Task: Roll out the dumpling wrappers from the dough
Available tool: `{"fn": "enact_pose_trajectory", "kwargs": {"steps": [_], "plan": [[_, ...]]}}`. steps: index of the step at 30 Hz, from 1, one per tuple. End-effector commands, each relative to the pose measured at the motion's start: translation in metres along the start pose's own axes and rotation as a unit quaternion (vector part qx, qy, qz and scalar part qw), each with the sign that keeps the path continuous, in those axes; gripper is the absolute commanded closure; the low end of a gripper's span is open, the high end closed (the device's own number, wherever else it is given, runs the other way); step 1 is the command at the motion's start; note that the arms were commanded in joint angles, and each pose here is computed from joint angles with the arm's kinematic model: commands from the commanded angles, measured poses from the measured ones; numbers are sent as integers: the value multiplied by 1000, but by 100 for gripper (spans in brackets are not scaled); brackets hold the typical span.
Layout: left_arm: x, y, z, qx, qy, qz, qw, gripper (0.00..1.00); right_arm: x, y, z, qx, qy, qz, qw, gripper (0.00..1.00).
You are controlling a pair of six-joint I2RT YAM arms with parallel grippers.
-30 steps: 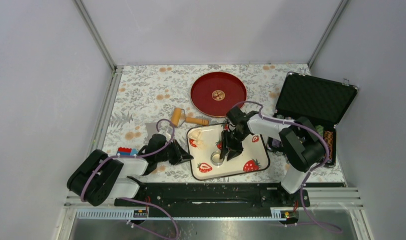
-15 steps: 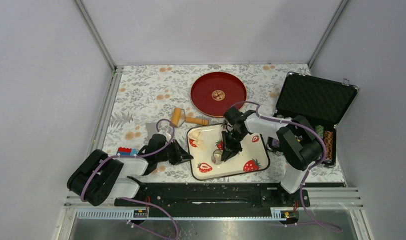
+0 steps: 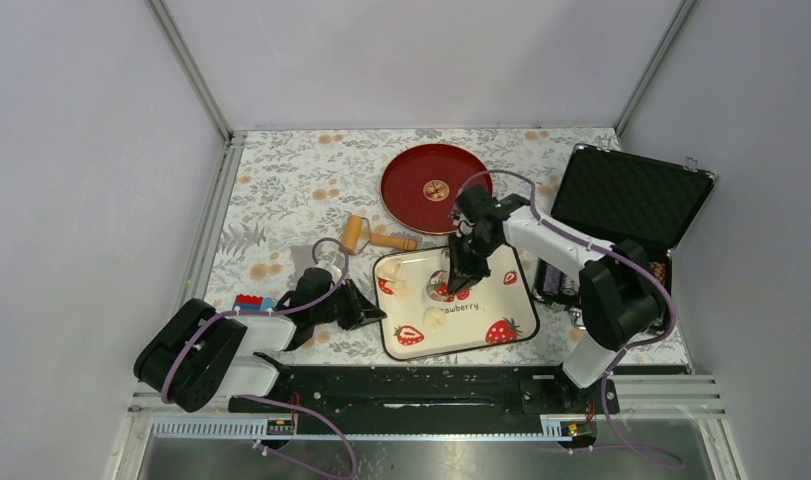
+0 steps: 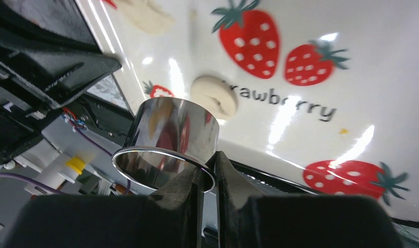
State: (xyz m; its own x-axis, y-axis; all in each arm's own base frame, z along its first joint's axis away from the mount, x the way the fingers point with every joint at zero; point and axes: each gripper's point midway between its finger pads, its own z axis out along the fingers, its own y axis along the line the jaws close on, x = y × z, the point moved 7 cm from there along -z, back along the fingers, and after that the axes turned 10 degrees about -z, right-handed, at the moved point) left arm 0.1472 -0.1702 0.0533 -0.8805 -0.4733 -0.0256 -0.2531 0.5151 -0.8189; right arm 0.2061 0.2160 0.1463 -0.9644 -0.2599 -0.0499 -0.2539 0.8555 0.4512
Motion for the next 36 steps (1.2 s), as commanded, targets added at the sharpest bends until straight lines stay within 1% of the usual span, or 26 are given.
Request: {"fn": "enact_pose_trajectory", "kwargs": {"steps": [1,7,12,15,23,28,33,36], "plan": [[13,34,-1,-81,20,-7,996,100,-16,-22,-26,28,-15,5,999,100],[13,34,-1,-82,21,-8,996,100,-53,-54,-56,44,-46,30,998,100],[13,34,0,-82,22,-7,996,100,-85,-91,-75,62,-67,69,993,100],[14,34,0,-81,24,-8,996,100,-104,-115,-82,68,-68,99,990,100],[14,34,-1,-78,24,-7,997,100,-144,-162,-75,89,-81,166,979,100],[14,33,-1,-77,24,-6,997,100,-161,-178,-67,111,-78,173,975,99],[14,34,-1,-77,24,-6,997,100,-159,-186,-58,122,-53,175,976,98],[14,33,-1,-77,25,-6,997,100,-156,-190,-55,134,-44,174,975,93]]}}
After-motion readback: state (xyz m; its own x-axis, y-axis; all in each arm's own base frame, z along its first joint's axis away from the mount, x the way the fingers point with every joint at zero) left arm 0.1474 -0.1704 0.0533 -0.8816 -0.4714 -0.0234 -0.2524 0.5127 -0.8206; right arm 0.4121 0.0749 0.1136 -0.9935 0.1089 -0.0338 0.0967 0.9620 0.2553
